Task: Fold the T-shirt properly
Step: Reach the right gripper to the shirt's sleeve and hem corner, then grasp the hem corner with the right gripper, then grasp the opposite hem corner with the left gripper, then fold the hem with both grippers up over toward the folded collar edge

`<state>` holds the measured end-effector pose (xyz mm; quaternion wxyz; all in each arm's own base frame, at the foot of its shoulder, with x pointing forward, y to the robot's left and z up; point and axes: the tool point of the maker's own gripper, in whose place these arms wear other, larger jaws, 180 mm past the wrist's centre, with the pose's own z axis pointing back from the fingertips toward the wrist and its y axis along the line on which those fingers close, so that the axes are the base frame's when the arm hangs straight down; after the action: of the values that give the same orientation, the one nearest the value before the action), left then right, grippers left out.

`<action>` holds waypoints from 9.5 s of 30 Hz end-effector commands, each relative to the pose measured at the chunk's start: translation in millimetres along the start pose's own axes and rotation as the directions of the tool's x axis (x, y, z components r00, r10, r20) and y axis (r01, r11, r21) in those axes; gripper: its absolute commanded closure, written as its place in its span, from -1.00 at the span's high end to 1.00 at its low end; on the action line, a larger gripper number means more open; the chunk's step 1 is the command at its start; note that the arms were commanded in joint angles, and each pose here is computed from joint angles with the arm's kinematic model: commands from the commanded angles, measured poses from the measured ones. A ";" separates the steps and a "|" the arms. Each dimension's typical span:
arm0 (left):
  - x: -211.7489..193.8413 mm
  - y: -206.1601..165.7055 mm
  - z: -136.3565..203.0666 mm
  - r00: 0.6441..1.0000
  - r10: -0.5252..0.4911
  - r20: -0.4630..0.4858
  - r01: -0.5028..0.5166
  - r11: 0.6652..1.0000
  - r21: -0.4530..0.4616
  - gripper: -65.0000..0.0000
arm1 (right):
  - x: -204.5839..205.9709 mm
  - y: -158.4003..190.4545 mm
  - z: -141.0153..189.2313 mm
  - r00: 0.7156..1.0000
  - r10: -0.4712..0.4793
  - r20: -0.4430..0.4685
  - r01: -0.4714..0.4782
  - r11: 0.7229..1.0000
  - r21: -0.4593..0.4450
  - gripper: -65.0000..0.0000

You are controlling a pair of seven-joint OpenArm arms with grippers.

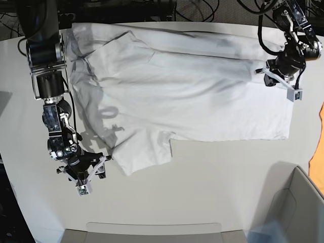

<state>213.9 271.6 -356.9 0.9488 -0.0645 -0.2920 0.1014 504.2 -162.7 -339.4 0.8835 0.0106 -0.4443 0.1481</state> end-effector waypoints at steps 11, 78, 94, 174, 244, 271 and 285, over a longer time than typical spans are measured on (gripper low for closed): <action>16.8 -1.6 4.4 0.999 -0.016 0.051 0.017 1.000 -0.003 -1.00 | -15.0 25.3 -36.1 0.999 -0.033 0.002 0.033 0.999 0.027 -0.06; 70.1 -31.3 -15.4 0.990 -0.018 0.142 0.032 0.995 -0.093 -1.00 | -17.8 67.1 -45.6 1.000 -0.007 -0.004 0.008 0.997 0.083 -0.04; 62.7 -37.5 -18.9 0.992 0.001 0.130 0.014 0.994 -0.111 -1.00 | 29.7 106.2 -25.5 0.978 0.031 0.206 -0.057 0.991 0.119 -0.04; 178.9 112.3 -113.0 0.943 0.219 0.250 -0.246 0.966 0.080 -0.42 | -7.2 101.4 -1.2 0.986 0.156 0.061 -0.164 0.971 0.173 -1.00; 160.5 83.1 -77.2 0.960 0.045 0.277 -0.037 0.999 -0.036 -1.00 | 35.7 85.2 96.5 0.958 0.037 0.283 -0.087 0.982 0.168 -1.00; 89.0 113.4 -4.8 0.971 -0.044 0.234 0.018 0.994 0.111 -1.00 | -67.6 77.1 219.1 0.964 -0.139 0.225 0.098 0.978 0.185 -1.00; 67.5 101.8 13.9 0.980 -0.086 0.178 0.062 0.989 0.135 -1.00 | -127.1 84.5 248.6 0.972 -0.210 0.104 0.181 0.955 0.234 -1.00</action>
<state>235.1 379.6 -346.4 0.9324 0.0057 -0.3473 0.1000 213.7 -151.2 -307.9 0.8643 0.1633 -0.4647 0.1018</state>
